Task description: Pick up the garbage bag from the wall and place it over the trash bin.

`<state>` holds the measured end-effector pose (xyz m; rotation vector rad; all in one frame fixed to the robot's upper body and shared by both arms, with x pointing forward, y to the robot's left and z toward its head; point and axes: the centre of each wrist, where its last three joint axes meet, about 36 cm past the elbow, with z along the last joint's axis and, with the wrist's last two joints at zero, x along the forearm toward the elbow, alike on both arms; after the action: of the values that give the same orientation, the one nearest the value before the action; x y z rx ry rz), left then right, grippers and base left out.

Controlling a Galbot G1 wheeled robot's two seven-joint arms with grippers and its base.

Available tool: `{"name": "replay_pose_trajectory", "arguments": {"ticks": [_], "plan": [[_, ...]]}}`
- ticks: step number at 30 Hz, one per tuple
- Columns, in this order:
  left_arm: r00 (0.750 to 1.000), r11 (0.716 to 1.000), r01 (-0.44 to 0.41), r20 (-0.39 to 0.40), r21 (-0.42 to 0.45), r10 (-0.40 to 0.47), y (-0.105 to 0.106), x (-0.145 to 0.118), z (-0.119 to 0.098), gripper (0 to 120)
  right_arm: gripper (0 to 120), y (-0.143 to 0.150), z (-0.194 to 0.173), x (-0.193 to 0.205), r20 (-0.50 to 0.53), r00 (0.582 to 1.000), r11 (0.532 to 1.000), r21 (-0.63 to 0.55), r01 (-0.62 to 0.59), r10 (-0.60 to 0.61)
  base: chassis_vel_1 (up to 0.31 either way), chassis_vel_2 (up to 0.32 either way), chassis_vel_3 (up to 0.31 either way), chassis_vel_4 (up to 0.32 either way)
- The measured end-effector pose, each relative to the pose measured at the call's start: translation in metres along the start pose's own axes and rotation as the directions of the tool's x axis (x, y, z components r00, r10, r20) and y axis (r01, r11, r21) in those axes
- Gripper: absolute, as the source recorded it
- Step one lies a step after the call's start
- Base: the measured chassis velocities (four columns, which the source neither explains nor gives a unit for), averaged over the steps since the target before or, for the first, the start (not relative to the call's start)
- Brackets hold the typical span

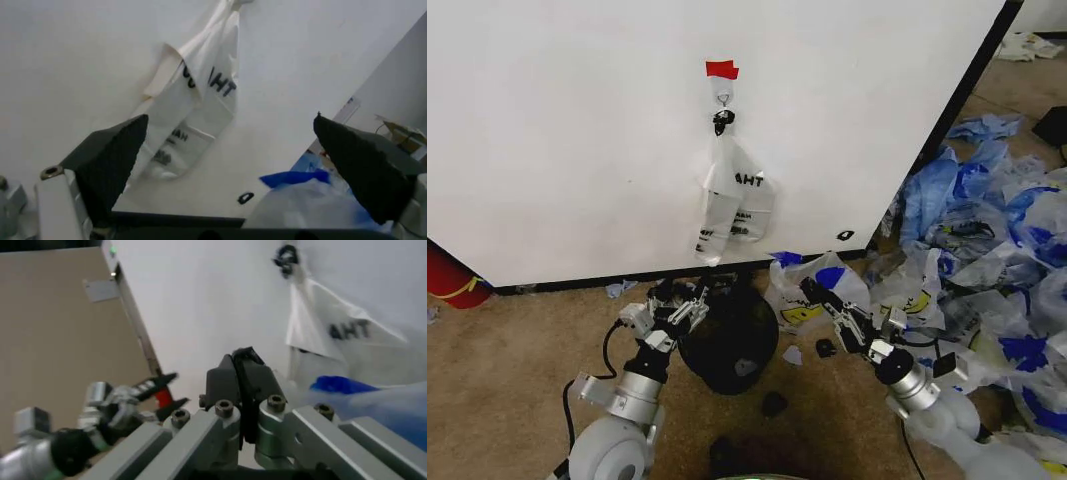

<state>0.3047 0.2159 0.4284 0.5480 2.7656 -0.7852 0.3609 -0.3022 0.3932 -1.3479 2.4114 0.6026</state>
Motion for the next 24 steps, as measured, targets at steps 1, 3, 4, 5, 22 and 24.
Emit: {"name": "replay_pose_trajectory", "arguments": {"ticks": [1, 3, 4, 5, 22, 24], "plan": [[1.0, 1.0, -0.001, 0.001, -0.005, 0.001, 0.001, 0.0, -0.002, 98, 0, 0.003, -0.006, -0.002, -0.008, 1.0, 1.0, 0.0, 0.024, -0.024, 0.0, 0.0, 0.0, 0.0], [1.0, 1.0, -0.005, 0.009, -0.006, 0.005, 0.001, -0.002, -0.007, 98, 0, 0.006, -0.016, -0.003, -0.029, 0.997, 0.998, 0.006, 0.069, -0.069, 0.0, 0.0, 0.0, 0.0], [1.0, 1.0, -0.008, 0.016, -0.004, 0.008, 0.0, -0.003, -0.01, 98, 0, 0.006, -0.021, -0.004, -0.044, 0.994, 0.995, 0.01, 0.098, -0.098, 0.0, 0.0, 0.0, 0.0], [1.0, 1.0, -0.008, 0.016, -0.004, 0.008, 0.0, -0.003, -0.01, 98, 0, 0.006, -0.021, -0.004, -0.044, 0.994, 0.995, 0.01, 0.098, -0.098, 0.0, 0.0, 0.0, 0.0], [1.0, 1.0, -0.026, 0.017, -0.002, 0.026, -0.003, -0.004, -0.024, 98, 0, -0.047, -0.113, -0.006, -0.325, 0.873, 0.904, 0.102, 0.414, -0.364, 0.0, 0.0, 0.0, 0.0], [0.999, 0.999, -0.031, 0.007, -0.006, 0.032, 0.0, -0.007, -0.025, 98, 0, -0.065, -0.137, -0.001, -0.406, 0.833, 0.881, 0.121, 0.458, -0.377, 0.0, 0.0, 0.0, 0.0]]}}
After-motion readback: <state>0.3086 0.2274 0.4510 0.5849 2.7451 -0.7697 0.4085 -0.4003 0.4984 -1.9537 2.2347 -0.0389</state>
